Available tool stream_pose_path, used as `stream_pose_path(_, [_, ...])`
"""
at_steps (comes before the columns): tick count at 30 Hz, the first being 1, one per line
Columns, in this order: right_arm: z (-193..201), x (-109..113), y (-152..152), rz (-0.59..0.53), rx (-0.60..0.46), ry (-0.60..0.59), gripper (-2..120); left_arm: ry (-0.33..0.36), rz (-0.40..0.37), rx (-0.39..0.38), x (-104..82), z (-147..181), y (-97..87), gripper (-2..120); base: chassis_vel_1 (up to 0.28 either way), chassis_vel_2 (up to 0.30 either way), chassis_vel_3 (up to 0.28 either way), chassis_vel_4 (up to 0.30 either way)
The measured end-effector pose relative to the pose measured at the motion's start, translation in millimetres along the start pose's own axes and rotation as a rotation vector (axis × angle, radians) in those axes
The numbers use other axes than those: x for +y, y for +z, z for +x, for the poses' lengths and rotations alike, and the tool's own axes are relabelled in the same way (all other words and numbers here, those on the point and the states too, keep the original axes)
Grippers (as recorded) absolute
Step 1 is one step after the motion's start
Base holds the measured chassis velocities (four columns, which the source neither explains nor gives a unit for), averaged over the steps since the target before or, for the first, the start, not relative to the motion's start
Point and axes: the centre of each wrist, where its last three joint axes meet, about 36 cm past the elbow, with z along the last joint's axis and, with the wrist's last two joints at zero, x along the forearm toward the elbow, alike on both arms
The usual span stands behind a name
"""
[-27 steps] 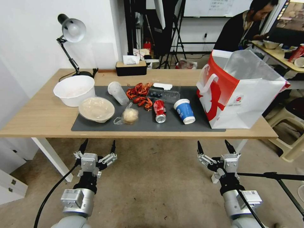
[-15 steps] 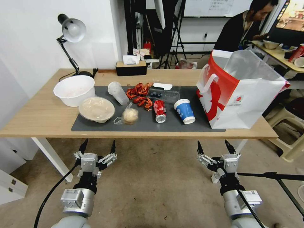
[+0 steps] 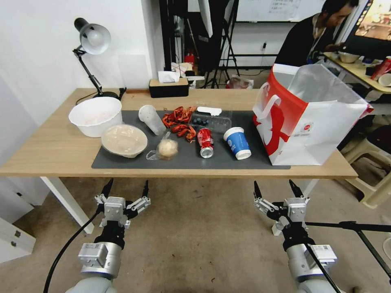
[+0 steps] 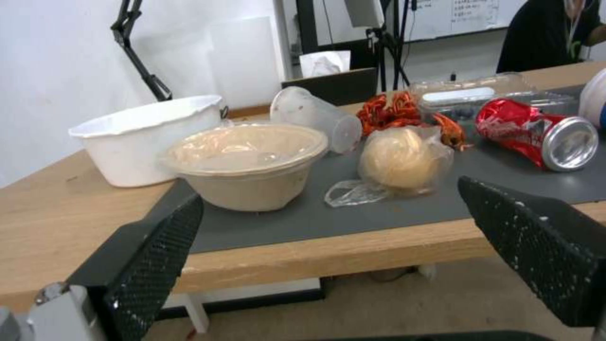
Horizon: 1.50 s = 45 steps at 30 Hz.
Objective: Pick up the trash from the table and place it into the takeout bag.
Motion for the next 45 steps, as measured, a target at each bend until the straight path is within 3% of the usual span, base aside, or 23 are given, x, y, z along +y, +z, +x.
stream_pose_path(12, [-2,-1,-4,-0.005,0.008,0.006,100,0.000,0.010,0.003,-0.2,-1,-1.2,100,0.000,0.000,0.000,0.000])
stream_pose_path(16, [-10,-6,-23,-0.021,0.031,0.041,100,0.005,0.086,0.019,-4.3,-12,-14.2,100,0.000,0.000,0.000,0.000])
stream_pose_path(19, [-17,-13,-47,-0.045,0.063,0.083,100,0.038,0.213,0.051,-10.7,-26,-36.2,100,0.000,0.000,0.000,0.000])
stream_pose_path(23, [-24,-19,-65,-0.085,0.067,0.094,100,0.073,0.289,0.051,-13.1,-34,-48.8,100,0.000,0.000,0.000,0.000])
stream_pose_path(34, [-36,-24,-62,-0.133,0.012,0.052,100,0.076,0.280,0.021,-13.0,-36,-43.6,100,0.000,0.000,0.000,0.000])
stream_pose_path(45, [-86,-40,-33,-0.175,0.016,-0.058,100,0.094,0.279,0.012,-15.5,-38,-39.9,100,0.000,0.000,0.000,0.000])
